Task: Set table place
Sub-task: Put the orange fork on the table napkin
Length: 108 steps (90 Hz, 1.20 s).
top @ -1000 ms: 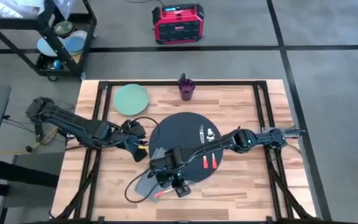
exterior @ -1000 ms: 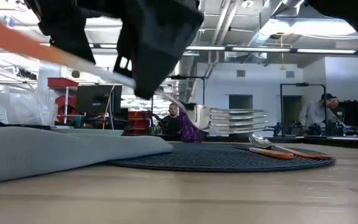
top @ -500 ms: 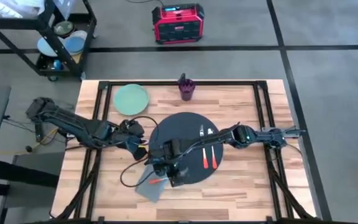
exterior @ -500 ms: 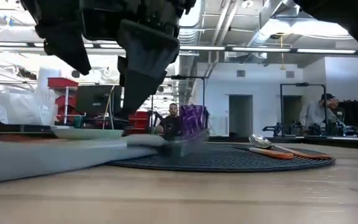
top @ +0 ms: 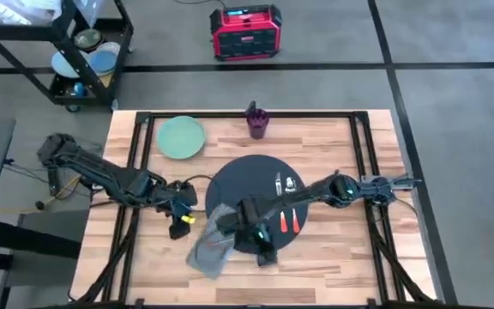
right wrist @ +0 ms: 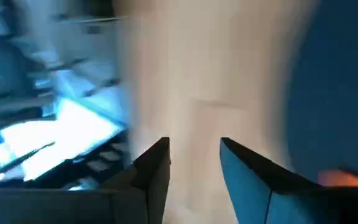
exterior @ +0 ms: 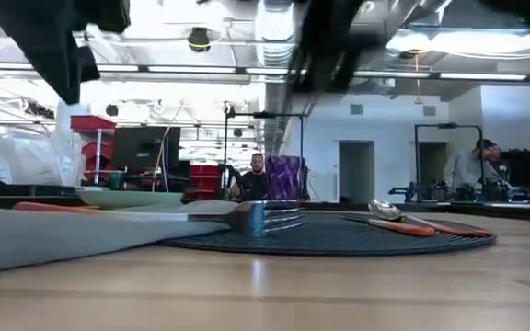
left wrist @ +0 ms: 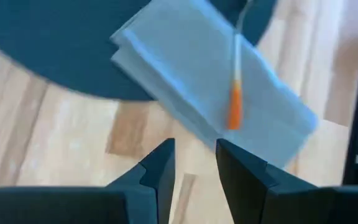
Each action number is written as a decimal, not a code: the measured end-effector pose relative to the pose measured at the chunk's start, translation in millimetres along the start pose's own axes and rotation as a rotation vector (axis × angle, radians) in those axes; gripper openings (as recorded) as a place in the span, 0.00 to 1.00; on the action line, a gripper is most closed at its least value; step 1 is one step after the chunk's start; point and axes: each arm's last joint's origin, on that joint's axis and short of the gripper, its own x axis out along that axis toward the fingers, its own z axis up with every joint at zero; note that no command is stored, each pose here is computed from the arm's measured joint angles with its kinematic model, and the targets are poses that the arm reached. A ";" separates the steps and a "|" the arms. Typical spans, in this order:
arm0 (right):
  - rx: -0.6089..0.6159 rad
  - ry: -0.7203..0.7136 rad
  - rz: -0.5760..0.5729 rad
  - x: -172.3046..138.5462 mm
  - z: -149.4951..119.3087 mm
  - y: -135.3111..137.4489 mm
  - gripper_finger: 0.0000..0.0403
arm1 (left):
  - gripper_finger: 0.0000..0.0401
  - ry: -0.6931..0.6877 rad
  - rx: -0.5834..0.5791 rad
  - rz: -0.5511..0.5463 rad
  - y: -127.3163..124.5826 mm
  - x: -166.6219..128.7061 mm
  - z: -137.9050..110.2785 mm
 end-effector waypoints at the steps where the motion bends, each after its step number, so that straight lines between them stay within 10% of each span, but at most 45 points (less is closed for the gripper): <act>1: -0.016 -0.009 0.002 -2.5 -3.1 8.1 0.31 | 0.26 -0.007 0.005 -0.007 -1.0 -0.1 0.4; 18: -0.056 -0.143 -0.246 -29.7 -66.7 106.6 0.30 | 0.26 -0.197 0.103 -0.161 -22.9 2.7 17.2; 38: 0.246 -0.454 -0.402 -48.4 -133.0 171.0 0.30 | 0.26 -0.148 0.143 -0.212 -31.4 44.6 30.5; 56: 0.399 -0.624 -0.428 -47.6 -157.7 192.2 0.30 | 0.26 0.021 0.124 -0.369 -35.3 99.8 37.4; 108: 0.557 -0.584 -0.435 4.0 -174.5 212.5 0.29 | 0.24 -0.147 -0.048 -0.139 -1.1 120.7 75.8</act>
